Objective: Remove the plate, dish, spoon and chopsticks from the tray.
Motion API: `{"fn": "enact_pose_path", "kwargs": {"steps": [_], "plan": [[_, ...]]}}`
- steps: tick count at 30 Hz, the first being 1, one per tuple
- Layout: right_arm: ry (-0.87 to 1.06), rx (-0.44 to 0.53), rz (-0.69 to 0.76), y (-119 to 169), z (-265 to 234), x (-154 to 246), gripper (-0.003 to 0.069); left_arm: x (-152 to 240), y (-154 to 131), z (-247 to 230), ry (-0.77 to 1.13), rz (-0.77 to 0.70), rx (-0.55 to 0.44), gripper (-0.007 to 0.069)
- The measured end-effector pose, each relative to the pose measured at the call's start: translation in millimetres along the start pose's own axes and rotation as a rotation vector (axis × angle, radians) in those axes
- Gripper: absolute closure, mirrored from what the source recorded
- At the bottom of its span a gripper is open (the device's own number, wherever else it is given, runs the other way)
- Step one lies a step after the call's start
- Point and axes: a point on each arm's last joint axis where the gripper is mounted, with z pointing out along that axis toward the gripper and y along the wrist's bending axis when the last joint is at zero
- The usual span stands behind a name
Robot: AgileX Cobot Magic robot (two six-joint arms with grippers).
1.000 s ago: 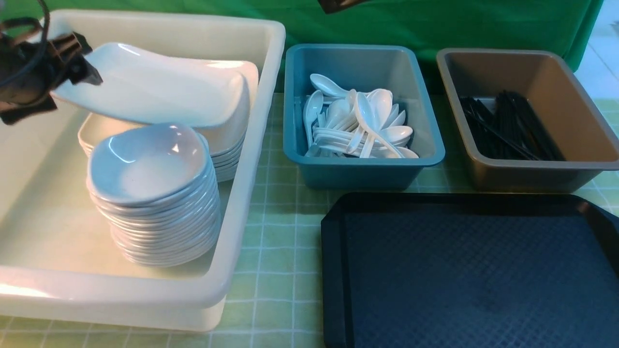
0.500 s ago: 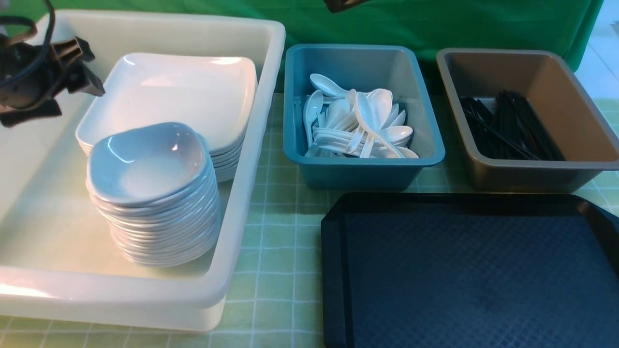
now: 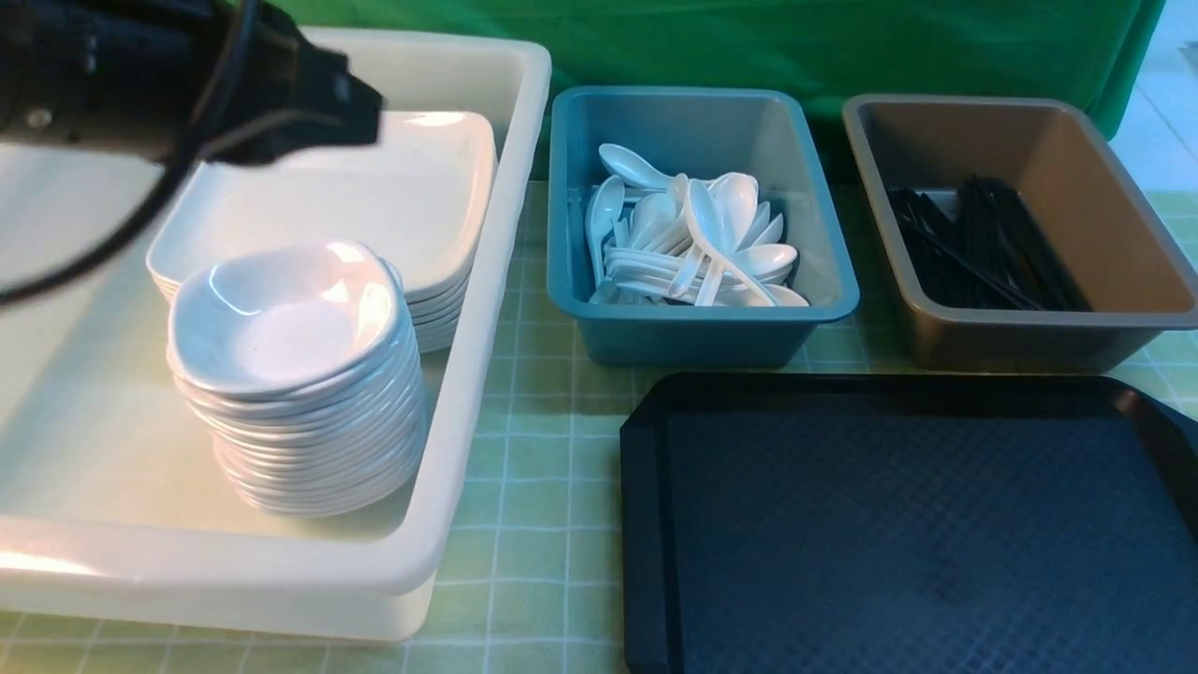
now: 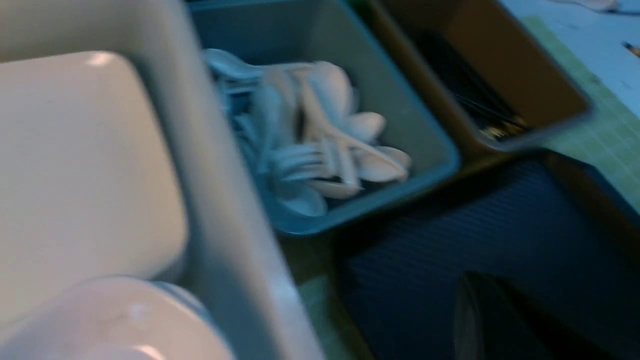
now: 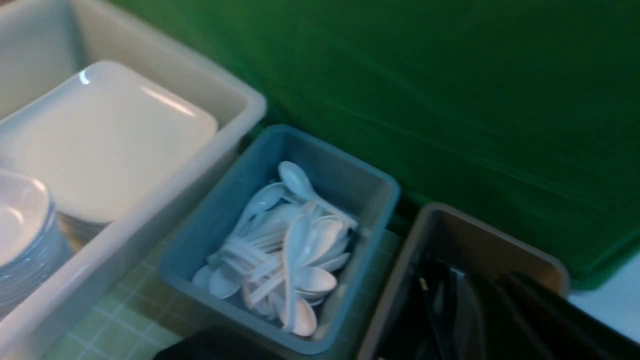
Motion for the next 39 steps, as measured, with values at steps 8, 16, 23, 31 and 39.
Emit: {"fn": "enact_pose_path", "kwargs": {"steps": [8, 16, 23, 31, 39], "plan": [[-0.344, 0.001, 0.038, -6.3, -88.0, 92.1, 0.0647, 52.0, -43.9, -65.3, -0.099, 0.061, 0.106, 0.0645], [-0.819, -0.074, 0.083, 9.3, -110.0, 235.7, 0.0643, 129.6, -36.2, -96.8, -0.34, 0.008, 0.034, 0.0645], [-0.98, -0.116, 0.087, 19.0, -94.7, 272.9, 0.0592, 164.9, -23.1, -91.9, -0.479, -0.03, -0.029, 0.0643], [-0.976, -0.119, 0.09, 19.2, -93.6, 273.1, 0.0529, 167.1, -20.1, -89.9, -0.507, -0.034, -0.047, 0.0643], [-0.912, -0.114, 0.094, 19.1, -88.7, 276.6, 0.0508, 167.8, -16.6, -89.7, -0.494, 0.087, -0.118, 0.0643]]}}
